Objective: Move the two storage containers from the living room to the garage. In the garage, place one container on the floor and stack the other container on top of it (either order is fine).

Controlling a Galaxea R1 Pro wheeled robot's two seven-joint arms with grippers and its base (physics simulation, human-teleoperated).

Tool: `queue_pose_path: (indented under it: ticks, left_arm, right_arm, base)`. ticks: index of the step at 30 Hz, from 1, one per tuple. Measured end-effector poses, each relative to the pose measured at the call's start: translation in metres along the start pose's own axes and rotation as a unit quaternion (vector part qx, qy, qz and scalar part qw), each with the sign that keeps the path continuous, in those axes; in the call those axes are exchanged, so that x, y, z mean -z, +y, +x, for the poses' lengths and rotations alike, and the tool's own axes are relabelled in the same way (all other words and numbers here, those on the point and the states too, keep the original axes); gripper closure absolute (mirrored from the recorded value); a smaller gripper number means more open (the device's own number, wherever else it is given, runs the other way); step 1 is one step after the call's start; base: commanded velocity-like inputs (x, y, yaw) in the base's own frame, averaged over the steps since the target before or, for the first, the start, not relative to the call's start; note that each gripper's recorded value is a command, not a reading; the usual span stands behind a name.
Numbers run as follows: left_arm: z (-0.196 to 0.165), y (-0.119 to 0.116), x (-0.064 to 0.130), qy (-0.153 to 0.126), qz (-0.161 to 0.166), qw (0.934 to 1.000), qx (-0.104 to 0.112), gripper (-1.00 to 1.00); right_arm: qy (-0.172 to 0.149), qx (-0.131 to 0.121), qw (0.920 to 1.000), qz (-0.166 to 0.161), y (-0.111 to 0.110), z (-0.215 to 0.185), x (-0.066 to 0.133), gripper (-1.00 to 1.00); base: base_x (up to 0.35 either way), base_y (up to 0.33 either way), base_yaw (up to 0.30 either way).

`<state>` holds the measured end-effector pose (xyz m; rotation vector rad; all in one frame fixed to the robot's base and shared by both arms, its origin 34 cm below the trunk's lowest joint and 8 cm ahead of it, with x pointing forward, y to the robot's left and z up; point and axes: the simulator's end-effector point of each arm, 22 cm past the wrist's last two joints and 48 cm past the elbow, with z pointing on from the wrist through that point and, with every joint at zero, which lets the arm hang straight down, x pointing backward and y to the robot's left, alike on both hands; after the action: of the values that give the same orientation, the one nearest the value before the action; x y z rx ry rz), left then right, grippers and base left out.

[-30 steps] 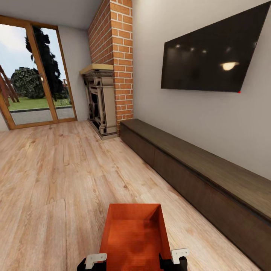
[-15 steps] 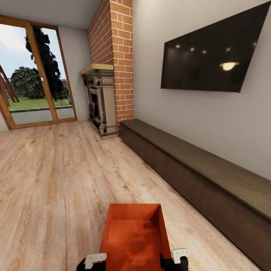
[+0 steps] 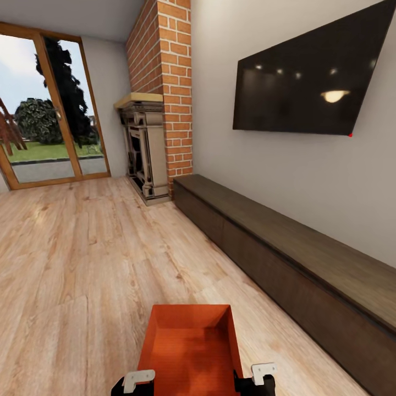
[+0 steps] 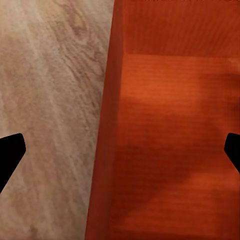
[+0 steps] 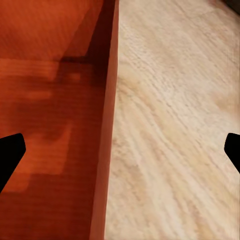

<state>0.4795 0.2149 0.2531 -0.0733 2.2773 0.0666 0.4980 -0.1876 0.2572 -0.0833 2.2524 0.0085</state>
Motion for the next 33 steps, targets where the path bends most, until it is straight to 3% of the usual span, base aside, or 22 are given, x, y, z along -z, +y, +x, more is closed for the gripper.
queue_pose_path:
  ticks: [18,33]
  left_arm:
    - [0.0,0.0015,-0.0002,0.0,-0.001,1.0,0.001,-1.0]
    - [-0.0001,0.0003,-0.0001,0.0,0.0,1.0,0.0,-1.0]
  right_arm:
    - [0.0,0.004,1.0,-0.002,0.0013,-0.0001,0.0,-1.0]
    - [0.0,0.003,1.0,-0.001,0.0008,-0.0001,0.0,-1.0]
  base:
    - [-0.015,0.092,0.0]
    - [-0.004,0.011,0.0]
